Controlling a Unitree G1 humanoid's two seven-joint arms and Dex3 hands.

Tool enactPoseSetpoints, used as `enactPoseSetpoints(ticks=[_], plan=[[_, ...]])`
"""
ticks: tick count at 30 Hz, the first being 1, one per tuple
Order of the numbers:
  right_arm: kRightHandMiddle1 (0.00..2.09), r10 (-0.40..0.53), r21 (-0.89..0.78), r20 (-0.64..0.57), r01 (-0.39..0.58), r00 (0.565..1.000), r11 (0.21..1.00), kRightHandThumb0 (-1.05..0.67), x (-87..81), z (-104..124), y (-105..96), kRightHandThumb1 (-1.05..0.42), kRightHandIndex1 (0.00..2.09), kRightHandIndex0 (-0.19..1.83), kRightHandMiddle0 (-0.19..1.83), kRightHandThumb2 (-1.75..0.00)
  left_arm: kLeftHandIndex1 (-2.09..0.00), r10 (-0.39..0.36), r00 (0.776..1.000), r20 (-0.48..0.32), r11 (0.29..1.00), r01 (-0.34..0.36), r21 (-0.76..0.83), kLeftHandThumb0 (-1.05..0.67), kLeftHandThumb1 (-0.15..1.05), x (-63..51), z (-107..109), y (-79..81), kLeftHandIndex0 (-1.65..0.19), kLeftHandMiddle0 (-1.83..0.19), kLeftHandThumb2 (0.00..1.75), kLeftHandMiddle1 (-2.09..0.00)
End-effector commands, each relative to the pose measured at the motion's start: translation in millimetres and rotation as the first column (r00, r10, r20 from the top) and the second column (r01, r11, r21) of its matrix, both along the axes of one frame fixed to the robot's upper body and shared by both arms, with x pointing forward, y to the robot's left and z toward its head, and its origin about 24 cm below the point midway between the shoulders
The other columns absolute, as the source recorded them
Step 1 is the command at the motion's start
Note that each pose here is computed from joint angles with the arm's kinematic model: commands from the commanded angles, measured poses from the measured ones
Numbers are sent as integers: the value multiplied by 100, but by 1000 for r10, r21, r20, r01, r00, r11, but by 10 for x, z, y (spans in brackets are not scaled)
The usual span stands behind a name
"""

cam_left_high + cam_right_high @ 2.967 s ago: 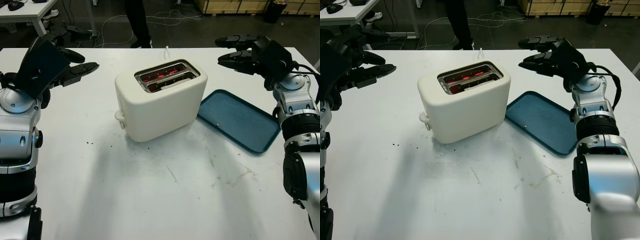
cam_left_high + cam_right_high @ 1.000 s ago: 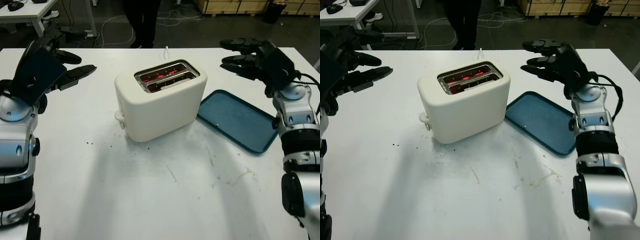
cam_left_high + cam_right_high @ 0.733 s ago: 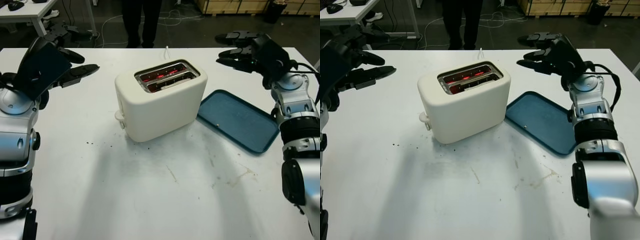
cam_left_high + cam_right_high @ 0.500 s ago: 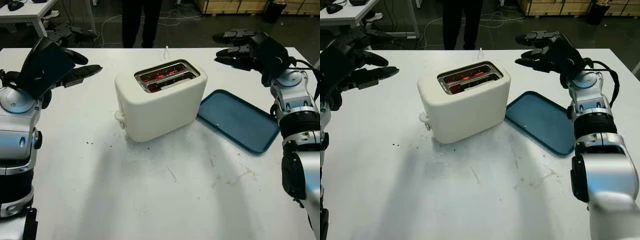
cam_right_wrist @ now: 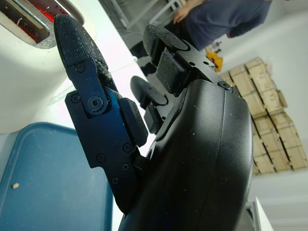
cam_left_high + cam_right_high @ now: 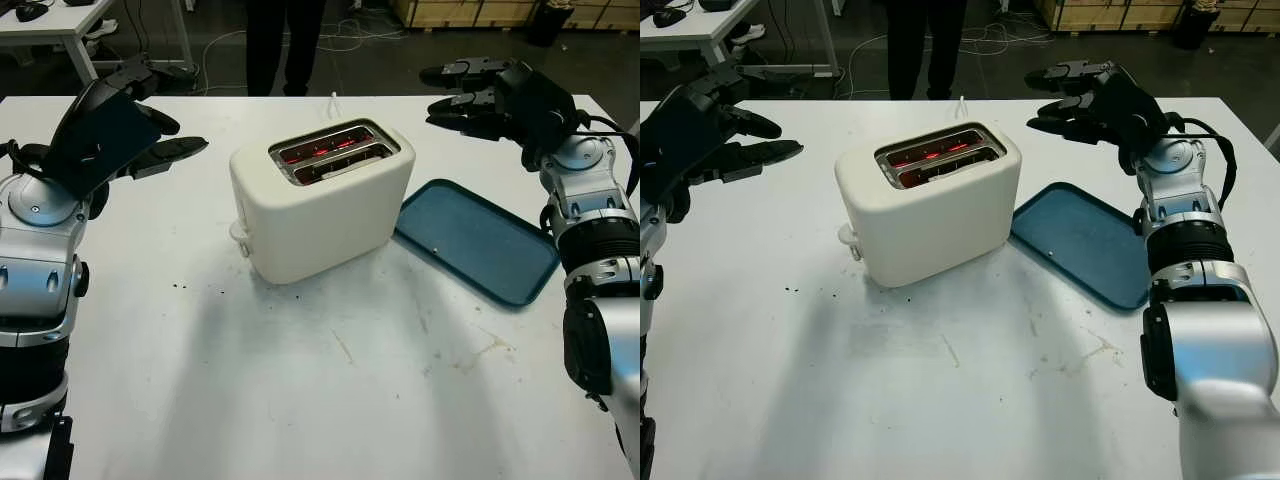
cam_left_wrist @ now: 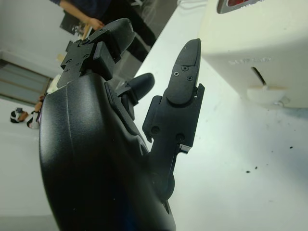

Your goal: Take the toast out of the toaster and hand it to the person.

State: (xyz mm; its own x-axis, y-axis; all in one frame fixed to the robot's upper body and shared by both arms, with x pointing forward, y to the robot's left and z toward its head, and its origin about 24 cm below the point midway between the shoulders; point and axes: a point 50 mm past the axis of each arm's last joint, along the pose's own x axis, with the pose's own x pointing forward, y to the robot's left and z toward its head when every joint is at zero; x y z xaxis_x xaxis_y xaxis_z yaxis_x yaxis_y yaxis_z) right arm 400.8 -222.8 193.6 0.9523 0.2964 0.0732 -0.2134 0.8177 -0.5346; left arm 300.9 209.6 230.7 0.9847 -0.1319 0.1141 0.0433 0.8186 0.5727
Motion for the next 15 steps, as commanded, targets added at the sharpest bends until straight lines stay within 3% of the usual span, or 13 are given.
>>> enactPoseSetpoints(ticks=[1,15], plan=[[0,12,7,25,-12,1000,1000,-81,14,92,29,-80,45,58,70,0,-77,-7,1000,25,1000,7,3,-29,90,8,51,-30,-17,-7,5,-124],[0,19,10,30,-20,999,1000,-79,-3,51,13,-81,48,56,70,0,-76,-8,999,35,1000,9,-8,-26,91,10,57,-39,-16,-6,6,-123]])
